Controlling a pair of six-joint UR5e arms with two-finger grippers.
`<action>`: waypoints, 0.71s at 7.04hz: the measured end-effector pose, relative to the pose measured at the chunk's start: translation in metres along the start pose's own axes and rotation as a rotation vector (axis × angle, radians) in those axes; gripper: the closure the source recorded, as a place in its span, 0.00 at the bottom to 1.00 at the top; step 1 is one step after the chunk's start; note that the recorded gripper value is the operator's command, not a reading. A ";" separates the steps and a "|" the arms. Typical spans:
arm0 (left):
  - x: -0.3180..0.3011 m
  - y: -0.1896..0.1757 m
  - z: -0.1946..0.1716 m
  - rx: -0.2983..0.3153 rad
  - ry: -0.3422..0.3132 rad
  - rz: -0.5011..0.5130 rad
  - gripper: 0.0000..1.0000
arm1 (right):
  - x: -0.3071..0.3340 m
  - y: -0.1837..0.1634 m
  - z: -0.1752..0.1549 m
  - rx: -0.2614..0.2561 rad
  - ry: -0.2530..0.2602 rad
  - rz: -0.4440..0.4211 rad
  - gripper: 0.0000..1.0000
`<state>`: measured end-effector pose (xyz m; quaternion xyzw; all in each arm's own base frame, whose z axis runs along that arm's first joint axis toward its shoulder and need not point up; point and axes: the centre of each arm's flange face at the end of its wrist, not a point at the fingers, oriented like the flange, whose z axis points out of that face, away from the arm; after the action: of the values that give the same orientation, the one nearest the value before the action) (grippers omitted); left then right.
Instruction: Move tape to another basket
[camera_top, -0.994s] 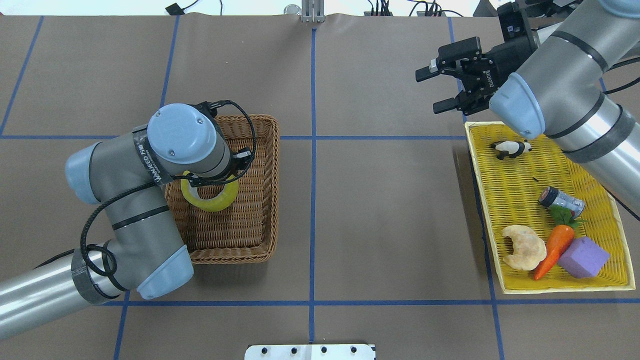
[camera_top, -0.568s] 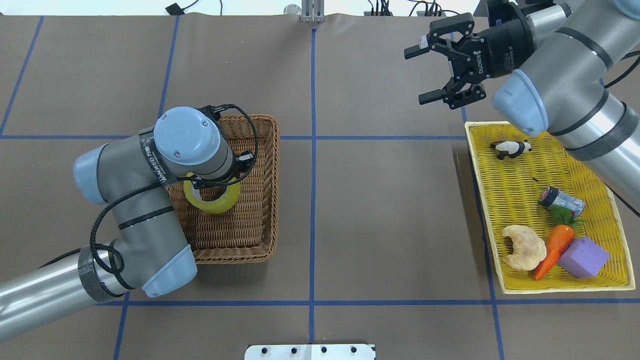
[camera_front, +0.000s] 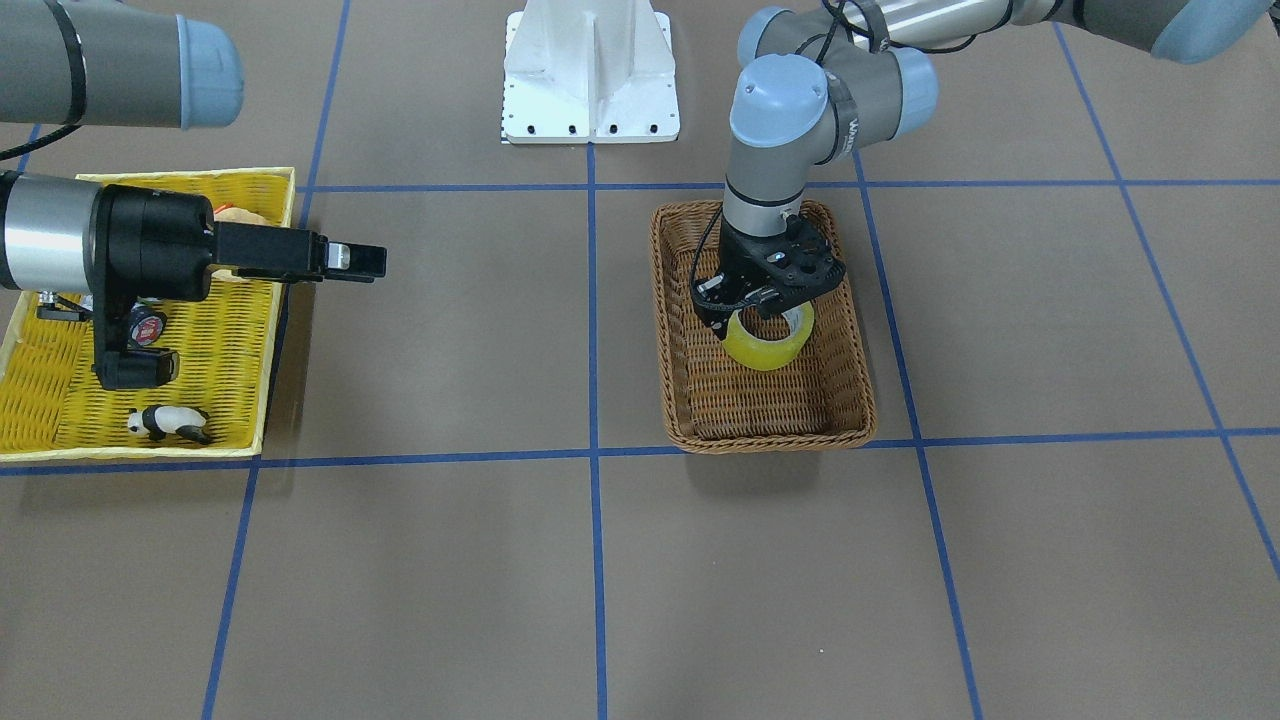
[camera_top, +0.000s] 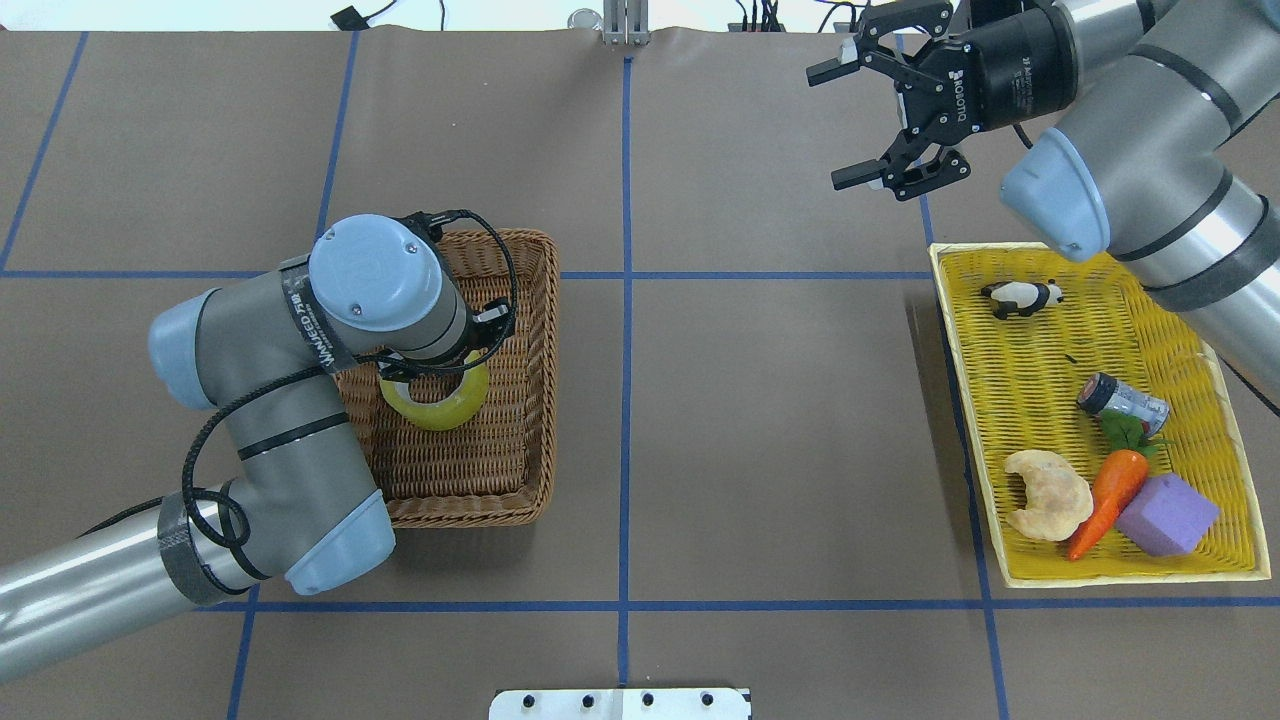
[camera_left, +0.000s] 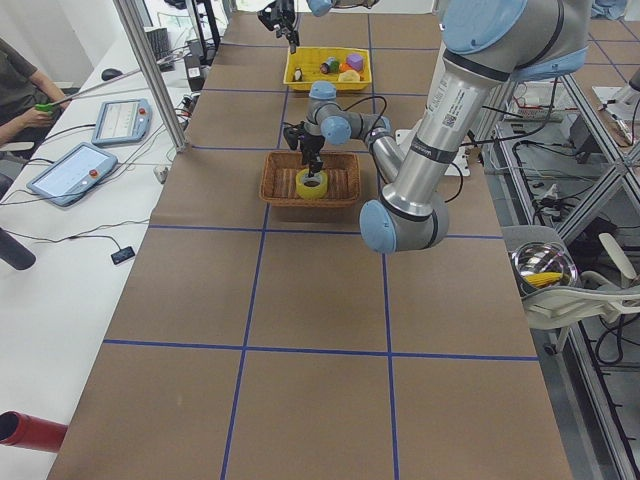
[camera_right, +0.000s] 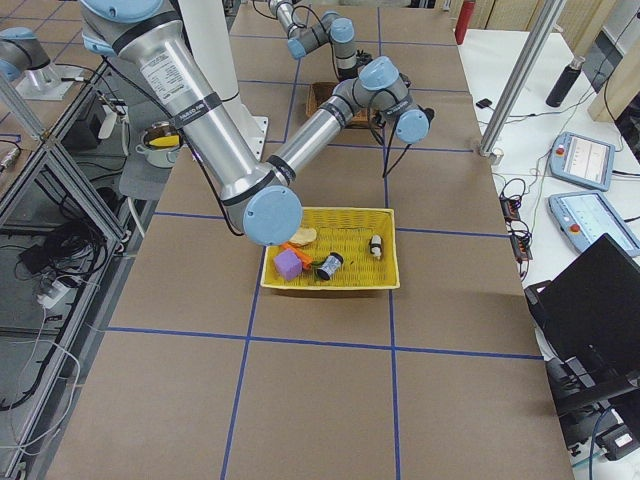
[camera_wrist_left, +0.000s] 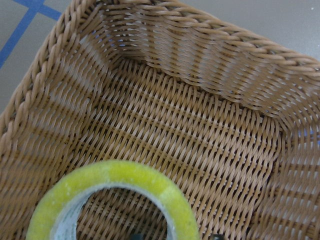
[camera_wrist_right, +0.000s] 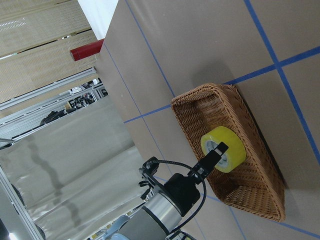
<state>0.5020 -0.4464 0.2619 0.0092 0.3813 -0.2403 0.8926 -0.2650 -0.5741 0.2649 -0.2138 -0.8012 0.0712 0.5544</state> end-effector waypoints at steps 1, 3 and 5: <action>0.001 0.000 -0.004 0.000 0.008 0.009 0.02 | -0.004 -0.002 -0.005 -0.046 0.035 -0.035 0.00; 0.006 0.001 -0.017 0.002 0.034 0.017 0.02 | -0.002 -0.010 -0.022 -0.118 0.155 -0.146 0.01; 0.008 0.000 -0.032 0.004 0.060 0.022 0.02 | -0.002 -0.014 -0.043 -0.152 0.283 -0.248 0.03</action>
<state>0.4851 -0.4429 0.2336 0.0225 0.4071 -0.2309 0.8834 -0.2281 -0.5924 0.2842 -0.1626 -0.7386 -0.0892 0.6481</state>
